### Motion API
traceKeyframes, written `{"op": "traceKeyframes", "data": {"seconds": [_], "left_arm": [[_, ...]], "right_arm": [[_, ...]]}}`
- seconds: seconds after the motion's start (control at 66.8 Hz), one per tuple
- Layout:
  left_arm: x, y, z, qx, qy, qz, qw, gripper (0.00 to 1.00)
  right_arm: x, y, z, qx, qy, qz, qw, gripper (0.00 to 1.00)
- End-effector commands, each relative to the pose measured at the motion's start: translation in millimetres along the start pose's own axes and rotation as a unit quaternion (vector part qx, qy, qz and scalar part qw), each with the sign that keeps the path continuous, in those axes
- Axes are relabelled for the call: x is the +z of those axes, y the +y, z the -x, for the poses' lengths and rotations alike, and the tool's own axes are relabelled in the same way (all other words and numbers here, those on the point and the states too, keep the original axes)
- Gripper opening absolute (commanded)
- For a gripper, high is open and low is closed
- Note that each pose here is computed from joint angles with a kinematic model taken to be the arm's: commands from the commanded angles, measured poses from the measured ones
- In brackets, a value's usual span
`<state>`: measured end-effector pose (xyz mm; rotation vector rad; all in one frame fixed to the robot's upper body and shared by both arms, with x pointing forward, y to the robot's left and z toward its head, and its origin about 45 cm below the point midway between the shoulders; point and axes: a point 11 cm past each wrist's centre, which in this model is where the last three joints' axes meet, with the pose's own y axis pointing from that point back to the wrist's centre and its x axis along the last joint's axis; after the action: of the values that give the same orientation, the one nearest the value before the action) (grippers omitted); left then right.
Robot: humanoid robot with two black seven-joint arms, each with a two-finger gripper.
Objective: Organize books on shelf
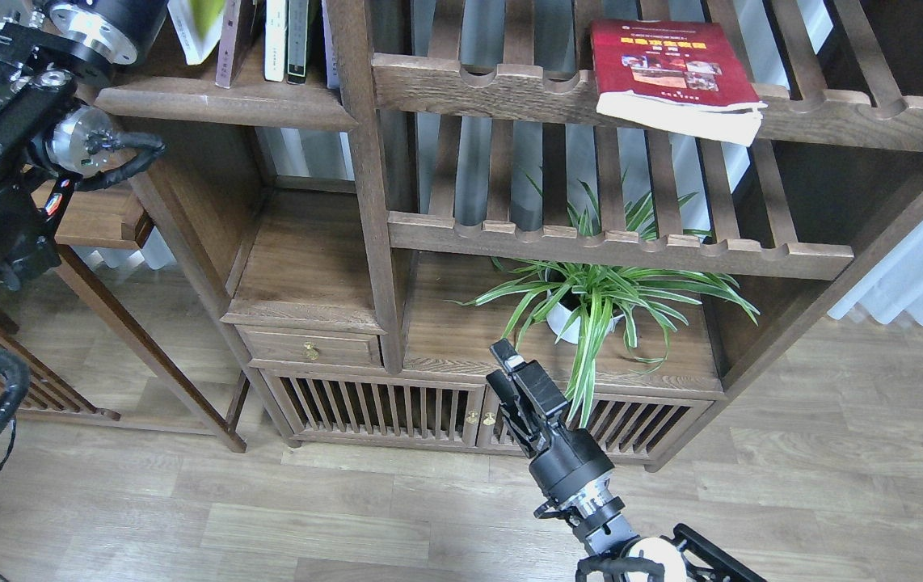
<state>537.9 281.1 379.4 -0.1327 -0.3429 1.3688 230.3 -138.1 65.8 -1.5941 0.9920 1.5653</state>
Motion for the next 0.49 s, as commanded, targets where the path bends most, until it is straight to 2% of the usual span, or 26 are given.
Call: {"op": "traceKeyframes", "data": {"seconds": [0.0, 0.479], "left_arm": [[-4.9, 1.1, -5.9, 0.010, -0.001, -0.007, 1.000, 0.04], [-8.9, 4.8, -11.9, 0.011, -0.004, 0.003, 1.000, 0.04]], "right_arm": [[0.2, 2.0, -1.7, 0.003, -0.001, 0.000, 1.000, 0.83], [3.5, 0.3, -0.9, 0.001, -0.007, -0.001, 1.000, 0.83]]}}
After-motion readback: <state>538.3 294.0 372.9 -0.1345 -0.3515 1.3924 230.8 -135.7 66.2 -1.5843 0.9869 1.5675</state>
